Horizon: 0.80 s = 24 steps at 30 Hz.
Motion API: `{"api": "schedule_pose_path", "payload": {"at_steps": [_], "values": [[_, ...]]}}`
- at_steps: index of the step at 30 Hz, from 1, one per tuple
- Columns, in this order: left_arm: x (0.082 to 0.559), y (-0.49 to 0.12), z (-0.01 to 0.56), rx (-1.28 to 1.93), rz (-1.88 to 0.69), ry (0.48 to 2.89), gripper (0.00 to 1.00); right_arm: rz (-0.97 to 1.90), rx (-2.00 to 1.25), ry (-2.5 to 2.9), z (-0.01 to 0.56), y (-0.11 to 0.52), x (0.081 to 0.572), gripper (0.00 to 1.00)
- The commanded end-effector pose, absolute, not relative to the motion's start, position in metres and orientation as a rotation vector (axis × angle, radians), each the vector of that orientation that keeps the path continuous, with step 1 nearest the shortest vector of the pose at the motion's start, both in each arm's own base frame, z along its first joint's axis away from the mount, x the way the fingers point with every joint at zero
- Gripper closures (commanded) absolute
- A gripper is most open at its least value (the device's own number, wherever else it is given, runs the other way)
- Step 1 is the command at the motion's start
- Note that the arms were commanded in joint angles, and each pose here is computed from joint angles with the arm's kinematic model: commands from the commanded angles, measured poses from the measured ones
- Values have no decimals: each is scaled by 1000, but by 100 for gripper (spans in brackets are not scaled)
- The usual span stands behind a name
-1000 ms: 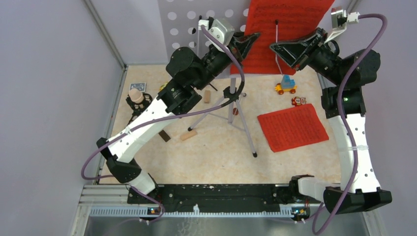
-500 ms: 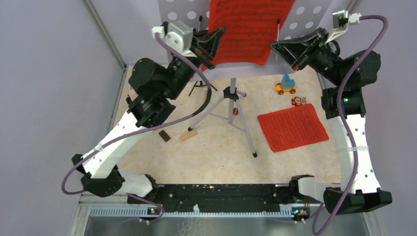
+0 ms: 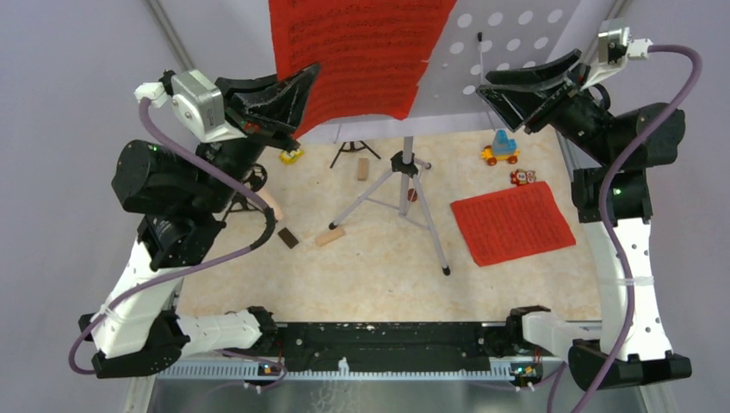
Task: Pack up the instrument practice props
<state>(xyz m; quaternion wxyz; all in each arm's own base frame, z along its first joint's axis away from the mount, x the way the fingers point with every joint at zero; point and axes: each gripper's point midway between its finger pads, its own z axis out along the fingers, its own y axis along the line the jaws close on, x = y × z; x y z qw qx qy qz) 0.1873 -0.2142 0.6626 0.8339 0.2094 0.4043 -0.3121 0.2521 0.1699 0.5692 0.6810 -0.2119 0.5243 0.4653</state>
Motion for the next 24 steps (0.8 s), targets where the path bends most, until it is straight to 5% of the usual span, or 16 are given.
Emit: {"api": "schedule_pose_path", "payload": {"at_steps": [1,10,18,24], "values": [[176,-230,653,575,-689,855,100,1020,-706,1014,586,180,200,51],[157,-248,651,682,-791,814,100,948,-884,754,604,182,149,29],[151,-267,648,724,-886,801,100,1035,-918,658,617,185,140,29],[154,-276,643,736,-908,811,100,1047,-902,636,615,184,136,40]]}}
